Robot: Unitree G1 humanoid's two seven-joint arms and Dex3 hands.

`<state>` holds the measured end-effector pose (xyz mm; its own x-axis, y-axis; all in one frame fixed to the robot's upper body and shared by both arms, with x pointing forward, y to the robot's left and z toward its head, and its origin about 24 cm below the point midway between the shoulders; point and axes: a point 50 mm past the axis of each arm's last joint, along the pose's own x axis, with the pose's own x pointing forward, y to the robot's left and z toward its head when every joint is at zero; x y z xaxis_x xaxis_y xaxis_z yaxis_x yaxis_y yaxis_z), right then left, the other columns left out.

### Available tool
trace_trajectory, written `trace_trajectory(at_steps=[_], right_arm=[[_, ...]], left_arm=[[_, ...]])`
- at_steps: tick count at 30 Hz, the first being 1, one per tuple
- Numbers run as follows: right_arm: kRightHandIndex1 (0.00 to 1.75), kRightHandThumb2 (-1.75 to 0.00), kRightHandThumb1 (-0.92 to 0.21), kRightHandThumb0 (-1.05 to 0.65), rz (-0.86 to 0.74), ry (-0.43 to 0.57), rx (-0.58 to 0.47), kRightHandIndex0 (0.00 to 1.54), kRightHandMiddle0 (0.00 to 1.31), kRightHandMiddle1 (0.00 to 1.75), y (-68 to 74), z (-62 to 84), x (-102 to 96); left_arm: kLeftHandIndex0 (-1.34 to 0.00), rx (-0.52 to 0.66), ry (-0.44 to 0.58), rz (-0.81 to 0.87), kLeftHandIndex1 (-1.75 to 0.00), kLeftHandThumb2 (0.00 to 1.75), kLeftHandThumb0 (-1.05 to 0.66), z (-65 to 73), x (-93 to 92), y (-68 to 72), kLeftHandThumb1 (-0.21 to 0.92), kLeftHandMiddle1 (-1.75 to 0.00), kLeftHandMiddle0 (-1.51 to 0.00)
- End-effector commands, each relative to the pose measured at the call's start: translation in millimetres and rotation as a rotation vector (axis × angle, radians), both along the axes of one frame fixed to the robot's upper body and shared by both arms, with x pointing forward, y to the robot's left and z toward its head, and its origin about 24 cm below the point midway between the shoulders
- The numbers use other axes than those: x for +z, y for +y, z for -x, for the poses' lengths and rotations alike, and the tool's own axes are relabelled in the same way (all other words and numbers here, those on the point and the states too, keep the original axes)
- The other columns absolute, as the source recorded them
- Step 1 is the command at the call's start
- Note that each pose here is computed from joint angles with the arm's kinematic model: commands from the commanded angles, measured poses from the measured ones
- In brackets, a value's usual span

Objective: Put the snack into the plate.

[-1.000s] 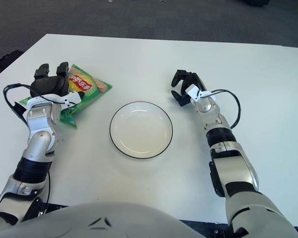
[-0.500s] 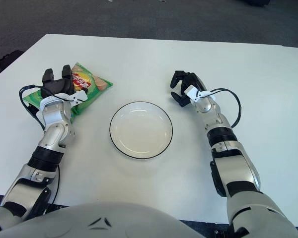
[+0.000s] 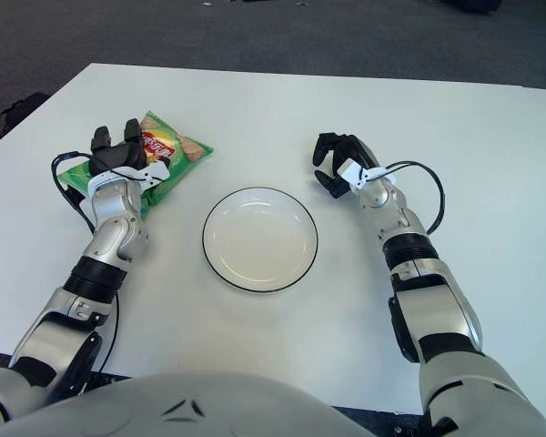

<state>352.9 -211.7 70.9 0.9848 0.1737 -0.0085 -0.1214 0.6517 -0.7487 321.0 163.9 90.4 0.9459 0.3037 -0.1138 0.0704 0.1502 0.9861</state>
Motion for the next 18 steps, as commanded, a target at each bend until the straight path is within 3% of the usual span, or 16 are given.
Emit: trace_trajectory(at_steps=[1,4,7,11,18], right_arm=[[1.75,-1.72,0.10,-0.01,0.036,0.194,0.003,0.89,0.83,1.53,-2.6,20.5,-44.2],[1.75,-1.71,0.10,-0.01,0.038,0.191,0.008,0.88,0.83,1.53,-2.5,20.4,-43.2],[1.75,-1.72,0.11,-0.01,0.043,0.188,0.010,0.89,0.84,1.53,-2.8,20.4,-42.6],[1.75,-1.73,0.12,-0.01,0.043,0.190,0.010,0.90,0.85,1.53,-3.3,20.4,-42.3],[1.75,-1.75,0.13,-0.01,0.055,0.188,0.011,0.91,0.85,1.53,-3.3,20.5,-41.6]], left_arm=[[0.00,-0.016,0.165,0.003,0.00,0.88,-1.05,10.2,-38.8,5.7,0.92,-0.05,-0.09],[0.00,-0.028,0.165,-0.019,-0.18,0.84,-1.05,7.8,-38.2,9.1,0.92,-0.51,-0.03],[0.00,-0.043,0.175,-0.042,-0.40,0.81,-1.05,6.4,-38.6,11.3,0.92,-0.81,-0.01],[0.00,-0.057,0.183,-0.061,-0.62,0.79,-1.05,5.0,-39.4,13.2,0.92,-1.00,-0.02],[0.00,-0.069,0.209,-0.086,-1.10,0.72,-0.99,0.3,-42.2,19.0,0.92,-1.38,-0.33]])
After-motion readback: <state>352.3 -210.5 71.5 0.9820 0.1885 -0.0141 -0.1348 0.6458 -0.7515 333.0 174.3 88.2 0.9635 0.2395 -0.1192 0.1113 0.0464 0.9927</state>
